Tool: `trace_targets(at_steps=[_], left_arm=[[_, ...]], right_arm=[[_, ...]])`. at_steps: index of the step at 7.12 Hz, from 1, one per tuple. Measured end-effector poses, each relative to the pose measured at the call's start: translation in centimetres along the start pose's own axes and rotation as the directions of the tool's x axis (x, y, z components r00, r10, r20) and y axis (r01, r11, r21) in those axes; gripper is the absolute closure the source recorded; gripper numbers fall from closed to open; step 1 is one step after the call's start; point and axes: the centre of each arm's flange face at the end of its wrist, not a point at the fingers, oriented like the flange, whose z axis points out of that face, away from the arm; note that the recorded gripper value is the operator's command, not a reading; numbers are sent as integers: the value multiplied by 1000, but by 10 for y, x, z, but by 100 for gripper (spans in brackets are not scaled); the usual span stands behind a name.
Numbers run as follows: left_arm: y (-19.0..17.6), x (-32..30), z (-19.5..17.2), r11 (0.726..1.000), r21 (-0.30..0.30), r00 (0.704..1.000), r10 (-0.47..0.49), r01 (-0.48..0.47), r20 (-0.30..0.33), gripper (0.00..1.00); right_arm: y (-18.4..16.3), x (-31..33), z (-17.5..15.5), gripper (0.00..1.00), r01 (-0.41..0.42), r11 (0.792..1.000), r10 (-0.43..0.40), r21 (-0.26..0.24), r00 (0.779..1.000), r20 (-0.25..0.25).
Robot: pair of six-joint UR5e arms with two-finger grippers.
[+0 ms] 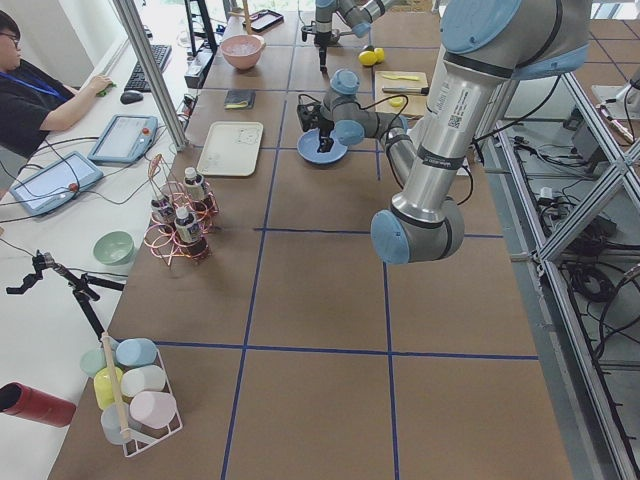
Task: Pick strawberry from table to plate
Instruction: 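Release the plate and raise the left gripper while the right gripper grasps the strawberry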
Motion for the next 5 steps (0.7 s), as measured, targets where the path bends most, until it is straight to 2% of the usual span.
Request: trace_targets(at_steps=[3, 4, 5], left_arm=[[0, 0, 0, 1000, 0, 1000, 0, 0, 0, 0], [0, 1, 0, 1000, 0, 1000, 0, 0, -1, 0], [0, 1, 0, 1000, -1, 1000, 1, -1, -1, 0]], right_arm=[[1, 0, 2, 23, 4, 1000, -4, -2, 1000, 0], [1, -1, 3, 33, 5, 1000, -5, -4, 1000, 0], [2, -1, 4, 57, 6, 1000, -6, -5, 1000, 1]])
